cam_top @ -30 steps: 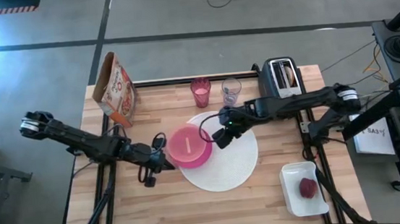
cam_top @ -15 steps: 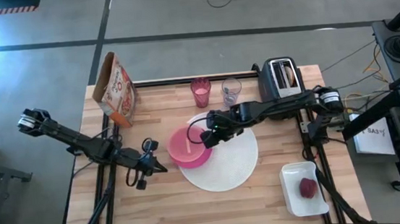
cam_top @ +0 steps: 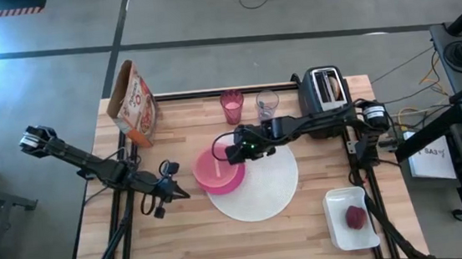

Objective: Arrange a breakfast setting
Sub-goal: Put the orange bowl to the right side of the pink plate on the table mat

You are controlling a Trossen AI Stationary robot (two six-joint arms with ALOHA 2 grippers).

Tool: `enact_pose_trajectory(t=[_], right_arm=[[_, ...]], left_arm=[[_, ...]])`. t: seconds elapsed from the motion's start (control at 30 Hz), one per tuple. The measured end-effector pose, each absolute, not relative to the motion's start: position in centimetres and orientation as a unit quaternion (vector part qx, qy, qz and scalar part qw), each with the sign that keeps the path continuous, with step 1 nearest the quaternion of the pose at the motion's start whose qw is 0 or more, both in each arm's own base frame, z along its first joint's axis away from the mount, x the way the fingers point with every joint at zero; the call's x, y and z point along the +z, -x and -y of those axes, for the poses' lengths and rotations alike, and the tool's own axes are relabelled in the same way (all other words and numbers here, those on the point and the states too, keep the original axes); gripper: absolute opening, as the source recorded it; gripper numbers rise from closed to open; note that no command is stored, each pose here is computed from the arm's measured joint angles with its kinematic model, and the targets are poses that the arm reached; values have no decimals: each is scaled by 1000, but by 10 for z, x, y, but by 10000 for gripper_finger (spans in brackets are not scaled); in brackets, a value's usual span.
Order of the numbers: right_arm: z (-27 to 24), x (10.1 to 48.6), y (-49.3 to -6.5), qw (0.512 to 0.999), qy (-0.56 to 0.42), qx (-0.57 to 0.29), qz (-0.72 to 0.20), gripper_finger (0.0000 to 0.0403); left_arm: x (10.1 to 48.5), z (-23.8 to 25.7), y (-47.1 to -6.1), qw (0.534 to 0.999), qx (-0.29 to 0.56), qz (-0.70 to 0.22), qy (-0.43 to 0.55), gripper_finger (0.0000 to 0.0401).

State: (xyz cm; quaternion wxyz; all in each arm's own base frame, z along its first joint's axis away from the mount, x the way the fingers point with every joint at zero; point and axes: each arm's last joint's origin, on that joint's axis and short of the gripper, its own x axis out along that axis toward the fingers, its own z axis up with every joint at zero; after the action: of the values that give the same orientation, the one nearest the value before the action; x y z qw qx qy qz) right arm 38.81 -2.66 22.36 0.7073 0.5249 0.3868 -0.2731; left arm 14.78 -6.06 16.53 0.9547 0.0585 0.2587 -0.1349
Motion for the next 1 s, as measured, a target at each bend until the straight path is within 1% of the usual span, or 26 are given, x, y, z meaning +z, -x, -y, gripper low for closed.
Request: enact_pose_trajectory(t=[0.27,0.6,0.7,1.0], right_arm=[[27,205,-393,693,-524,-288,-402,187],[27,195,-396,702,-501,-287,-416,183],[28,194,-396,706,-494,-289,-418,165],[28,194,-396,717,-477,-286,-420,76]], left_arm=[[164,59,-144,955,-139,-251,-74,0],[162,58,-142,954,-138,-255,-72,0],[162,58,-142,954,-138,-255,-72,0],[162,58,-142,954,-138,-255,-71,0]])
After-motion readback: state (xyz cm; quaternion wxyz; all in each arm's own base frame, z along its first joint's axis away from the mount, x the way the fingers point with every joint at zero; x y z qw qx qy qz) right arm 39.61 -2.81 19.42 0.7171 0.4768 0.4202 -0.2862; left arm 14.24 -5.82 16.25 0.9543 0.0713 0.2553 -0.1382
